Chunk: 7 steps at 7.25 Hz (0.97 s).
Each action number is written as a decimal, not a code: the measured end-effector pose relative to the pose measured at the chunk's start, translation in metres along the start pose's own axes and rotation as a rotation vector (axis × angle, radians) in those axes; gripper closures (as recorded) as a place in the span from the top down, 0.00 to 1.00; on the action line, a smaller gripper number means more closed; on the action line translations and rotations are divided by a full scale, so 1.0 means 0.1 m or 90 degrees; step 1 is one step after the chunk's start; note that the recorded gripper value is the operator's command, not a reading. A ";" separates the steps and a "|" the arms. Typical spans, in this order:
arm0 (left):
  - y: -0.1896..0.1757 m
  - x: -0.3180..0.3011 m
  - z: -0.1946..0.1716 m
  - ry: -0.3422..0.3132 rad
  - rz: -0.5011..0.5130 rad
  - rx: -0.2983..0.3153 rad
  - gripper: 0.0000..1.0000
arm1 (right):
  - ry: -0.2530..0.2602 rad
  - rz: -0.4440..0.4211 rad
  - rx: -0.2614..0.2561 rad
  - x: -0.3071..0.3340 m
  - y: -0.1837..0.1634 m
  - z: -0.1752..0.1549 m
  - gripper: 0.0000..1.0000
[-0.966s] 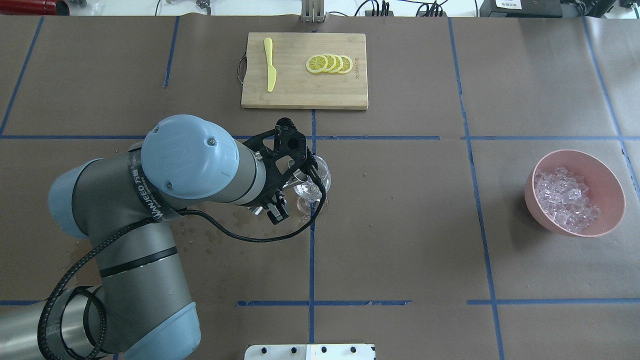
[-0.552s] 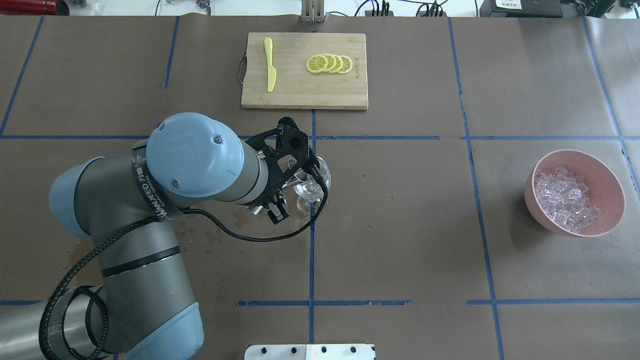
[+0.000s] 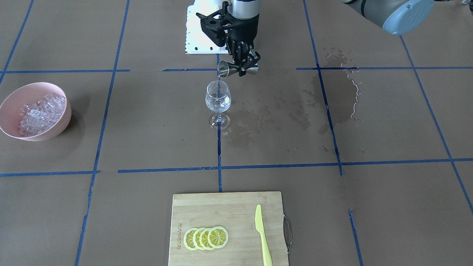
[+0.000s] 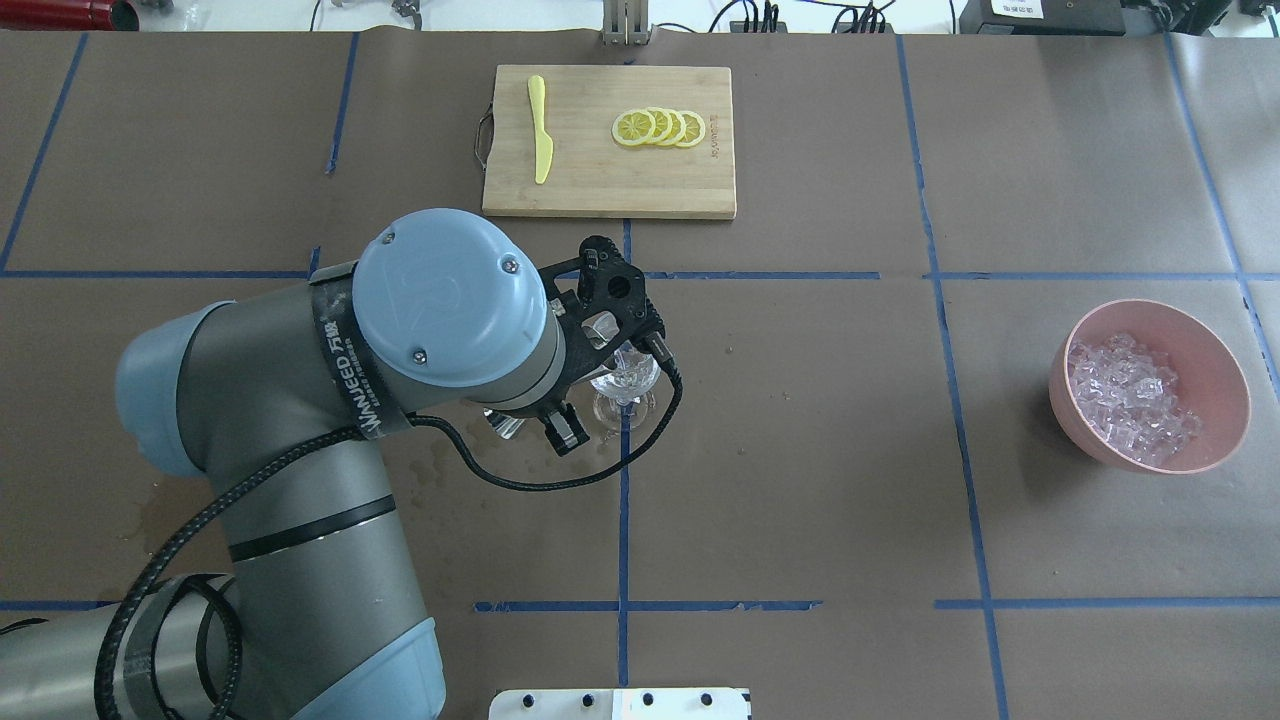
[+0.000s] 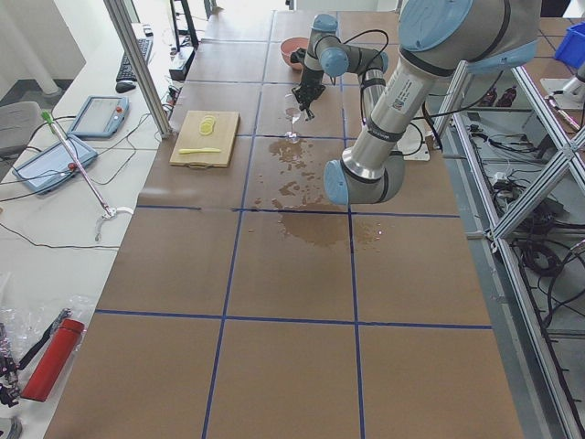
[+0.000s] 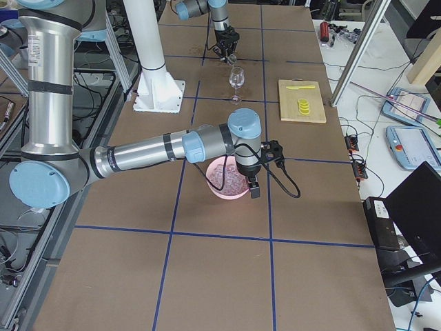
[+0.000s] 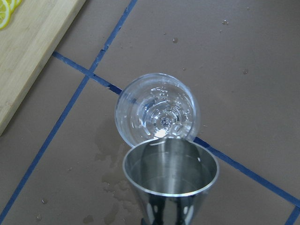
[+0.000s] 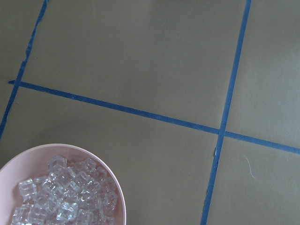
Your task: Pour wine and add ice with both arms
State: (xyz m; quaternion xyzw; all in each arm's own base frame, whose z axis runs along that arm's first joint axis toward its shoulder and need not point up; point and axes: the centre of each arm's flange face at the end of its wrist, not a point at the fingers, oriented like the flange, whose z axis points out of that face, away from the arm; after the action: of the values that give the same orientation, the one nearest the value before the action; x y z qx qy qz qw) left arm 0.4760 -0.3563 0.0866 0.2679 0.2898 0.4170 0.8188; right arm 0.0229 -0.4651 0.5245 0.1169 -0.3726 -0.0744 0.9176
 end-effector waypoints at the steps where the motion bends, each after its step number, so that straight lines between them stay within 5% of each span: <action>1: -0.03 0.03 0.01 -0.011 0.001 -0.013 0.00 | 0.000 0.000 0.000 0.00 0.01 0.00 1.00; 7: -0.17 0.06 0.08 -0.032 -0.004 -0.073 0.00 | 0.000 0.002 -0.002 0.01 0.03 0.00 1.00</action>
State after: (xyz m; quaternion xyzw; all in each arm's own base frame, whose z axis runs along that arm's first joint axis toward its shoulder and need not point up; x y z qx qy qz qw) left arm 0.4933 -0.3616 0.0791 0.2300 0.2457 0.4235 0.8410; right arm 0.0232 -0.4621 0.5260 0.1150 -0.3726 -0.0737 0.9179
